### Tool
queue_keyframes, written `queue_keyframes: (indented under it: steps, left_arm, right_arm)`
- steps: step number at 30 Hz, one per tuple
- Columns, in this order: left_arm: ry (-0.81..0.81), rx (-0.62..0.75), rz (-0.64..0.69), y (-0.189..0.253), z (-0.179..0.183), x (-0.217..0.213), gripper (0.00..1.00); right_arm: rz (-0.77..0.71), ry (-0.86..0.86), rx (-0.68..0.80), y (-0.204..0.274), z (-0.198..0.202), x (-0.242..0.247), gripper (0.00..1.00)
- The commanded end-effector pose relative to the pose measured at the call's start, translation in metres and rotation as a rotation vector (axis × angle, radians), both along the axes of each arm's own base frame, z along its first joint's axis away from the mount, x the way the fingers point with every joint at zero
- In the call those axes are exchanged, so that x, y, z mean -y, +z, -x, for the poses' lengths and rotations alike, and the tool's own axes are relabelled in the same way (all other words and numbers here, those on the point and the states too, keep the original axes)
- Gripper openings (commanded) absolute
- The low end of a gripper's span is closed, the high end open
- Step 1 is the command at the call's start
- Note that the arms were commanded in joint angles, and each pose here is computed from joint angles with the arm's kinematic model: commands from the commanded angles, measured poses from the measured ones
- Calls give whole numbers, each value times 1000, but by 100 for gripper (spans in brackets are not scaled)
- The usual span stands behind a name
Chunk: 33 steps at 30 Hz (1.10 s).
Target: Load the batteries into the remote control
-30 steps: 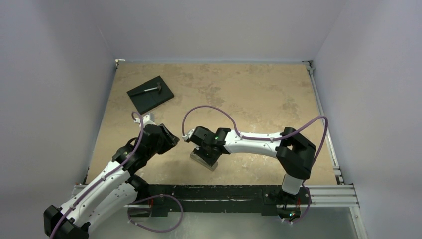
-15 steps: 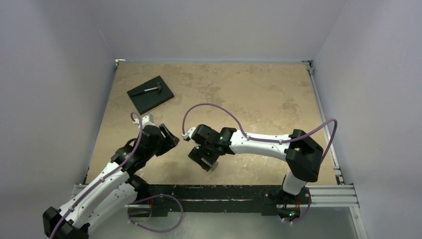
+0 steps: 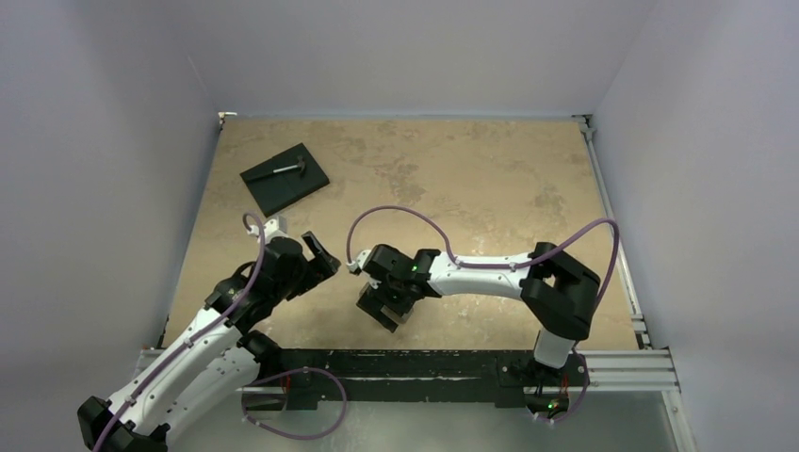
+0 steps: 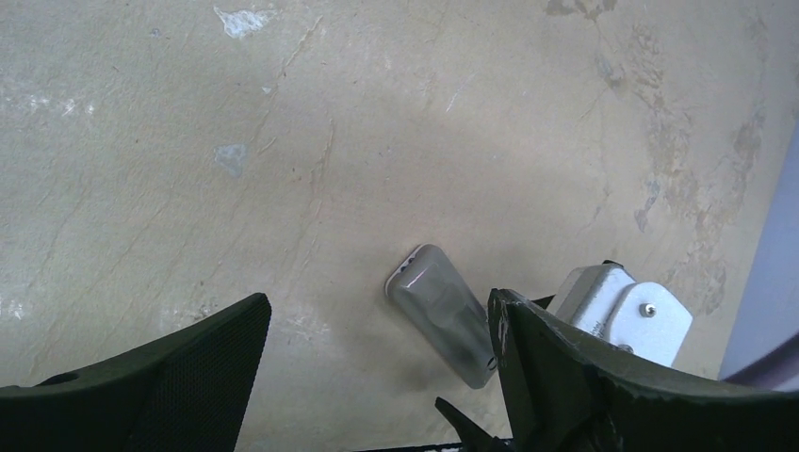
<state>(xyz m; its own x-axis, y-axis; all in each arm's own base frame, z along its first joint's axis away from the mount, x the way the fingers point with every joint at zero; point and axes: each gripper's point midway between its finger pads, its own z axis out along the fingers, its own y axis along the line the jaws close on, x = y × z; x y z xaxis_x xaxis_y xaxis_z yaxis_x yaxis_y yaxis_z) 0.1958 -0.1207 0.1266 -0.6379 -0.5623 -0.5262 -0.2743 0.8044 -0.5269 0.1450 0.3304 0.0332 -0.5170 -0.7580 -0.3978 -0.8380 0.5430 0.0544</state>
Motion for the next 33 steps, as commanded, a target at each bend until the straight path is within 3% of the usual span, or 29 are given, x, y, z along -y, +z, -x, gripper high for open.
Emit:
queue_keyframes:
  steps: [1,8,15,22,27,30,33]
  left_arm:
    - [16,43,8,18,-4,-3,86]
    - [22,41,18,20,-2,-3,85]
    - [38,28,28,18,0,-4,85]
    - [25,-1,56,11,3,2,86]
    - [-14,-20,84,6,4,13,87]
    - [-52,-24,93,5,4,20,98]
    - [-100,-22,104,5,4,28,99]
  right_arm:
    - [-16,-19,11,-6,-5,-3,99]
    - [-12,-30,-2,-14,-3,-2,94]
    - [44,-71,25,-19,-8,9,64]
    - [6,-92,34,-6,-8,9,36]
    - [-67,-88,30,11,-5,4,20]
    - [-114,-88,19,23,-4,3,13]
    - [-167,-83,5,37,-4,3,9]
